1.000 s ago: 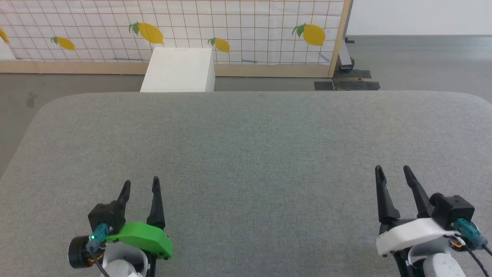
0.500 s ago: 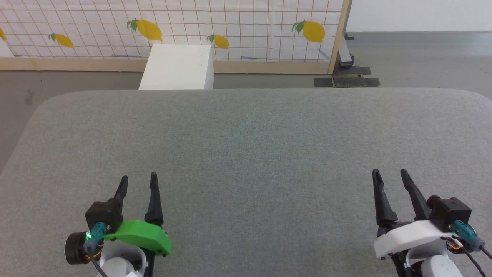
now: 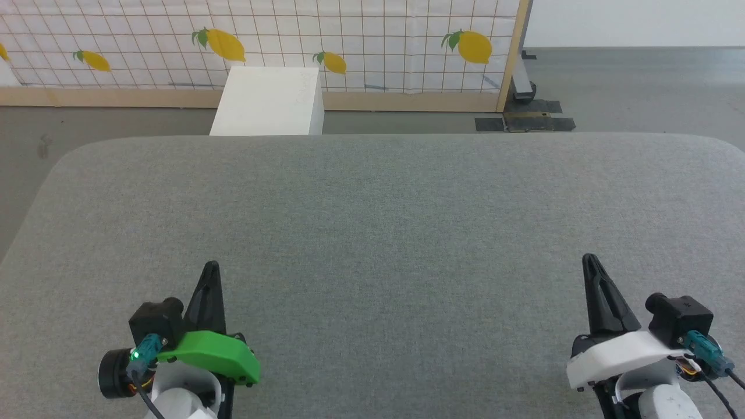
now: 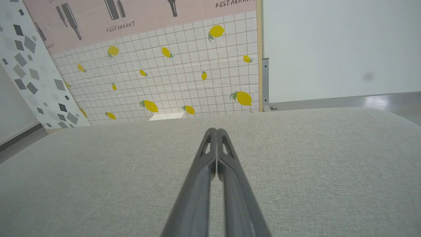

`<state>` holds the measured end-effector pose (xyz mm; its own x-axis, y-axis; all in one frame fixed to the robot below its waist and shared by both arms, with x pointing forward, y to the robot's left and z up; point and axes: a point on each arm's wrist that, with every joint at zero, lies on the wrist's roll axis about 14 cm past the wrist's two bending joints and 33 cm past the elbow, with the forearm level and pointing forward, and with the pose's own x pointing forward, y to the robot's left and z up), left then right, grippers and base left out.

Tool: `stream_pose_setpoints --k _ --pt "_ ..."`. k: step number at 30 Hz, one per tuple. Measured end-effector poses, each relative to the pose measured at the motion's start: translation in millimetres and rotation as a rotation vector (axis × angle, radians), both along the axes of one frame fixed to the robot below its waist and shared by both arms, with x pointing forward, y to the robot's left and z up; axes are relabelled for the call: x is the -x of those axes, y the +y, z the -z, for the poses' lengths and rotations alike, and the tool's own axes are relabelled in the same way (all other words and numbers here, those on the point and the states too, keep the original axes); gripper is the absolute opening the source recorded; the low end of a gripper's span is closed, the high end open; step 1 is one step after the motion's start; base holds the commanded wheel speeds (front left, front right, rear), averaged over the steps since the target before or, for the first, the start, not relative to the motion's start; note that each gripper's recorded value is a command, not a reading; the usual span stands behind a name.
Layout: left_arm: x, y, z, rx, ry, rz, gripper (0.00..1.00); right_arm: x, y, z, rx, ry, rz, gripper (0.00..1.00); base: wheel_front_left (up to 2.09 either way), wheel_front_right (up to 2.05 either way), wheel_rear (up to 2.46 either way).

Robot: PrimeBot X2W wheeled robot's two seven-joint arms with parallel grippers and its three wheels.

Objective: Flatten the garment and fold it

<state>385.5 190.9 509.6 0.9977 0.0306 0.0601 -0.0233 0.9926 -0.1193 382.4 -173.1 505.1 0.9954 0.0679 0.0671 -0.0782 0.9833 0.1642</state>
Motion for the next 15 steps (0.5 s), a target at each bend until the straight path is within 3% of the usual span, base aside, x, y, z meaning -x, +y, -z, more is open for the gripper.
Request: stream_pose_setpoints --k 15 --pt "-0.4 -2.4 -4.8 -0.032 -0.001 0.009 0.0 -1.2 2.3 -5.9 0.022 -0.003 -0.011 0.0 0.0 0.0 0.0"
